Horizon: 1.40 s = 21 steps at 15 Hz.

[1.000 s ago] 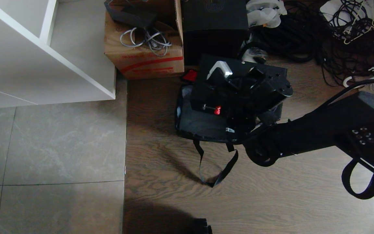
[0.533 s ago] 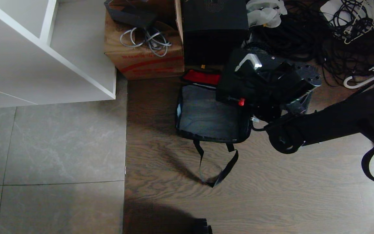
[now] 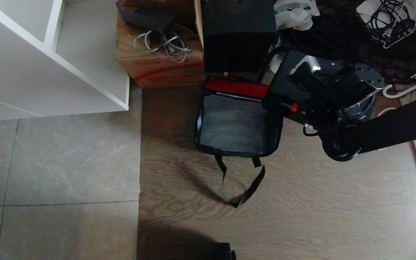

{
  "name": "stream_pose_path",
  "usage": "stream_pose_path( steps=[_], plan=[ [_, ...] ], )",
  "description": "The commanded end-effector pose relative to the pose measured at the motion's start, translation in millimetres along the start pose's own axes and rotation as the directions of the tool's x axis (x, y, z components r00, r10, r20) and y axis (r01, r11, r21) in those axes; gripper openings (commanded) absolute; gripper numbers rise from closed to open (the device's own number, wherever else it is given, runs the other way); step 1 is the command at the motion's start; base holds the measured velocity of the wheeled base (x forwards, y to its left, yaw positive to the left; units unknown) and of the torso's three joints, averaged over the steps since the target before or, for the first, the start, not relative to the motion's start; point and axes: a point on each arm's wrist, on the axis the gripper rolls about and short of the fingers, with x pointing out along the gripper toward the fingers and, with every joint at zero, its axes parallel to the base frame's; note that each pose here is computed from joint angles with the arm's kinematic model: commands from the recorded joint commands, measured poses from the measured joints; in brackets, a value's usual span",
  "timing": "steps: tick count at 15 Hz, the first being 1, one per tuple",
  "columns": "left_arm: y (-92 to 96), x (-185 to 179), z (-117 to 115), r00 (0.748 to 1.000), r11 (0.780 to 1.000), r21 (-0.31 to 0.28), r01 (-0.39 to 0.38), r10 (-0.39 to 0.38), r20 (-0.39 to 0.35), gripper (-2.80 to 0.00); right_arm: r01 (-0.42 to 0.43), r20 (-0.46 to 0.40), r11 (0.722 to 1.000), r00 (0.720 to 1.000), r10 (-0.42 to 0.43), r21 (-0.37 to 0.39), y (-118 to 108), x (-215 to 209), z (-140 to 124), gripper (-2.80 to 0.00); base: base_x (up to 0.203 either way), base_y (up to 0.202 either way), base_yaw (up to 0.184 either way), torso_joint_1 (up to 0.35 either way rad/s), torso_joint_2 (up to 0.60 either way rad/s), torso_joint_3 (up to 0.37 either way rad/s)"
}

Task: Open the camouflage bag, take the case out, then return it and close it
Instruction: Release the handle

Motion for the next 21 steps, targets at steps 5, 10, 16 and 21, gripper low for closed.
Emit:
stream_pose_path(
  steps=[5,10,16,21],
  plan=[
    [0.1,1,-2,1.000,1.000,-0.001,-0.001,0.001,-0.008,-2.80,0.035,-0.041,0.999,0.999,-0.035,0.006,-35,14,-9,-2.80,0.000,0.000,0.000,0.000,0.00,0.000],
    [0.1,1,-2,1.000,1.000,-0.001,0.000,0.000,-0.008,-2.80,0.027,-0.086,0.999,0.996,-0.030,-0.029,-44,24,-29,-2.80,0.000,0.000,0.000,0.000,0.00,0.000],
    [0.1,1,-2,1.000,1.000,-0.001,0.000,0.000,-0.008,-2.80,0.032,-0.177,0.997,0.983,-0.044,-0.068,-16,52,-65,-2.80,0.000,0.000,0.000,0.000,0.00,0.000],
    [0.1,1,-2,1.000,1.000,-0.001,-0.001,0.001,-0.008,-2.80,-0.055,-0.227,0.994,0.973,0.032,-0.097,61,58,-95,-2.80,0.000,0.000,0.000,0.000,0.00,0.000]
  ],
)
